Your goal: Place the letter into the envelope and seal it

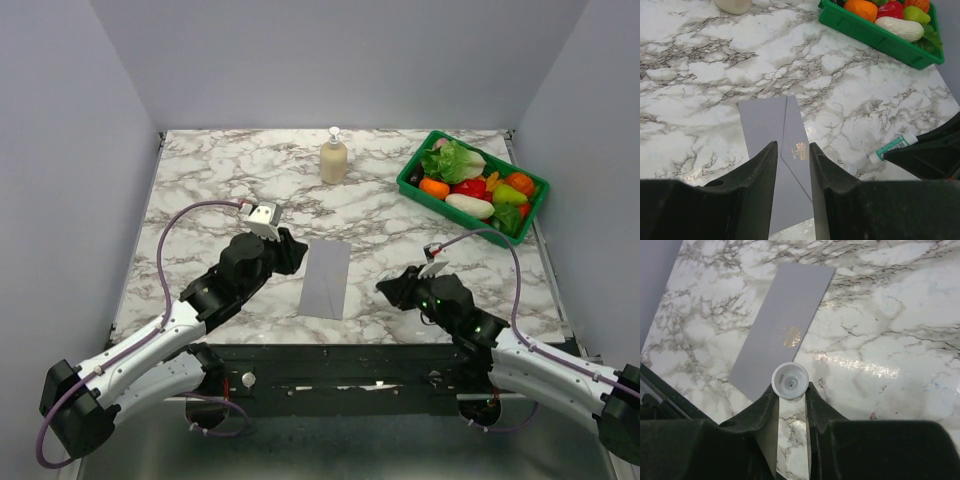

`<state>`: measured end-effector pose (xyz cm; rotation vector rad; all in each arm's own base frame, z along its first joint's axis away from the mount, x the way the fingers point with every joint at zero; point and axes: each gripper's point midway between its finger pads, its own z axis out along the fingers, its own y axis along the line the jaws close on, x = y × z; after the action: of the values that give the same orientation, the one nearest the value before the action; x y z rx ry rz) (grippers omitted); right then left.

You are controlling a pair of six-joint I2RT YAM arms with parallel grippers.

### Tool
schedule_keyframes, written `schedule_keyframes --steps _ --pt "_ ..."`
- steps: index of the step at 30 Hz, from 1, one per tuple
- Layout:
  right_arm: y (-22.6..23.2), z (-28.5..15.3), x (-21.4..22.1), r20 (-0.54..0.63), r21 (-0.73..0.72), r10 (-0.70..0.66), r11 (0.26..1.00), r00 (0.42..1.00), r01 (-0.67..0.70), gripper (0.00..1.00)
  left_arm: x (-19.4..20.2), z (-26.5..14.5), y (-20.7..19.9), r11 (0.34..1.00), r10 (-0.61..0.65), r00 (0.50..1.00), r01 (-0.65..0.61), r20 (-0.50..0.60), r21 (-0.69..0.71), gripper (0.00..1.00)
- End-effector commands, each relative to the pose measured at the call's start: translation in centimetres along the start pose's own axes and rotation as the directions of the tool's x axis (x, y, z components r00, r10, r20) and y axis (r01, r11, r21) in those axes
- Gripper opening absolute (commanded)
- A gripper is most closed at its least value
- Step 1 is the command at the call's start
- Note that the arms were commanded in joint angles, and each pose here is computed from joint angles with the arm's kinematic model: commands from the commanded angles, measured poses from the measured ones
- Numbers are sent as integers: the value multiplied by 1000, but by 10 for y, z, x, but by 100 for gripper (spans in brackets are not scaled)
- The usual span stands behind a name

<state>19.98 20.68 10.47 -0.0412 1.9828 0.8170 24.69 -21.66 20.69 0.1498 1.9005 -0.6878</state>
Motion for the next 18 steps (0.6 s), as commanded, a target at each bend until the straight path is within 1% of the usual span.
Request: schedule_keyframes --steps 1,7,9,10,18 --pt "-2 4 7 -45 -17 47 999 998 -47 1 -8 -2 -7 999 -27 999 26 33 37 40" --pt "6 9 14 -106 -61 23 998 994 -29 1 -2 -2 -3 999 -28 999 28 21 30 38" --pt "6 10 13 -106 -59 19 998 994 -25 1 1 -2 -2 999 -27 1000 27 15 26 38" --pt "9 9 16 -125 -82 13 996 992 -23 1 -4 -1 -4 999 -31 999 30 36 34 38" --pt "6 11 23 -145 -77 8 997 989 -19 1 -2 0 -3 999 -30 999 29 35 32 38"
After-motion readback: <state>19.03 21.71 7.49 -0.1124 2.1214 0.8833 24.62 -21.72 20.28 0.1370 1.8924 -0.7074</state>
